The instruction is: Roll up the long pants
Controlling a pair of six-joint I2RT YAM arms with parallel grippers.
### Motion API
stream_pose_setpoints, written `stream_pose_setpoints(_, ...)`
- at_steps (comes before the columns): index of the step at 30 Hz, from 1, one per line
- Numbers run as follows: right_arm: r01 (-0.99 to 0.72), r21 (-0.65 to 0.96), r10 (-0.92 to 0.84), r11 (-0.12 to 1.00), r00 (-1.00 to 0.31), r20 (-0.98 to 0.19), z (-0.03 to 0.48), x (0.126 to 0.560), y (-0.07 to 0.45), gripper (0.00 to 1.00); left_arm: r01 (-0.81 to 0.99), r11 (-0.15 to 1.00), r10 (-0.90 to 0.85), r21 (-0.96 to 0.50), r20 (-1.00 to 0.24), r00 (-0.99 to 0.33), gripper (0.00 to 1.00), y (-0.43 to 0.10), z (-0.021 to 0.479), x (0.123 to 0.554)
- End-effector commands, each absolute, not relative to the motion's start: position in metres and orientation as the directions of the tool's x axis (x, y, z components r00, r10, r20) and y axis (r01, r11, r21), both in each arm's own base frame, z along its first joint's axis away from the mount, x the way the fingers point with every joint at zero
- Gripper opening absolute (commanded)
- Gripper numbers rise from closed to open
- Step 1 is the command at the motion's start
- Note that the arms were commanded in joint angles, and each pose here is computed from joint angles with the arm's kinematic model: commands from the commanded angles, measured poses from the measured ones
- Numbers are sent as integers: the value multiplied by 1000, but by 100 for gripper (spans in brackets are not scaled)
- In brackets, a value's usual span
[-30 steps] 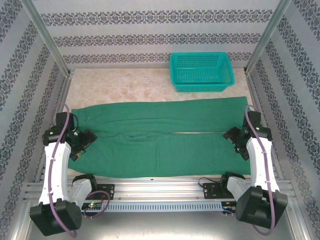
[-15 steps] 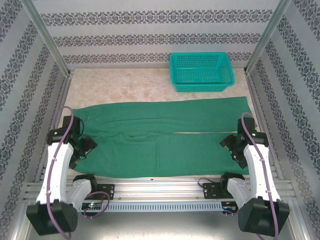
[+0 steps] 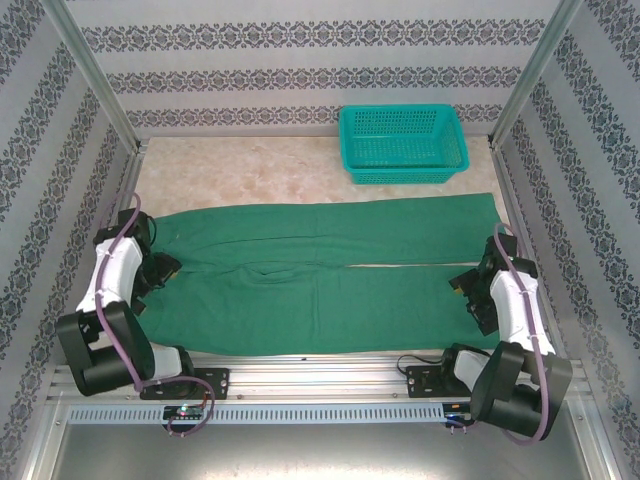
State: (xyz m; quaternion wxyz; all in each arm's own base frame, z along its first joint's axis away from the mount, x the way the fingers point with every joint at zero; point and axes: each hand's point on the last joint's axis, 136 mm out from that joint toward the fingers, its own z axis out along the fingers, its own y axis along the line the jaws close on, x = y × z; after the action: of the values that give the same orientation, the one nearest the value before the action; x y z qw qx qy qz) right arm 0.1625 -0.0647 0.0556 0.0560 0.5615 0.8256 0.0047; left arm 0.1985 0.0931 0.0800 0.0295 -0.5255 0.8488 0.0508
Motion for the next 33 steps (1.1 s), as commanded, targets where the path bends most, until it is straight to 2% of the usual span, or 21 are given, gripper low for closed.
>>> stream_pose_setpoints(1,922,138,929,361,-343,-140,60,194,-82,93,-894,447,-882,-11,-170,-439,94,111,83,239)
stream_pose_setpoints(3,911,157,920,382,-359,-154,65,217,-91,77,-891,447,-883,-80,-201,-425,90,116,89,265)
stream_pose_setpoints(4,902,170,915,397,-372,-158,68,231,-94,37,-882,454,-880,-128,-223,-420,81,116,93,281)
stream_pose_setpoints(5,897,179,911,405,-378,-165,71,244,-98,0,-866,467,-873,-175,-244,-422,47,116,96,296)
stream_pose_setpoints(6,896,175,909,409,-381,-171,73,252,-101,0,-862,468,-872,-192,-255,-417,1,116,98,304)
stream_pose_setpoints(8,875,175,887,452,-420,-191,78,272,-103,0,-844,491,-860,-215,-276,-429,0,113,100,320)
stream_pose_setpoints(12,760,136,763,635,-592,-259,84,317,-82,0,-748,636,-761,-189,-314,-568,0,91,94,341)
stream_pose_setpoints(15,696,95,698,712,-685,-207,65,333,-62,0,-695,702,-705,-154,-289,-648,0,66,77,349)
stream_pose_setpoints(18,694,124,705,709,-691,-160,40,339,-54,0,-716,680,-731,-156,-223,-645,0,57,53,348)
stream_pose_setpoints(23,710,118,720,694,-684,-119,12,344,-55,0,-745,650,-759,-150,-182,-625,0,65,30,359)
stream_pose_setpoints(26,713,118,722,691,-678,-136,12,354,-56,0,-749,646,-763,-148,-160,-626,0,66,19,370)
stream_pose_setpoints(33,732,130,743,669,-665,-81,6,379,-53,0,-784,599,-800,-164,-81,-595,0,63,-14,385)
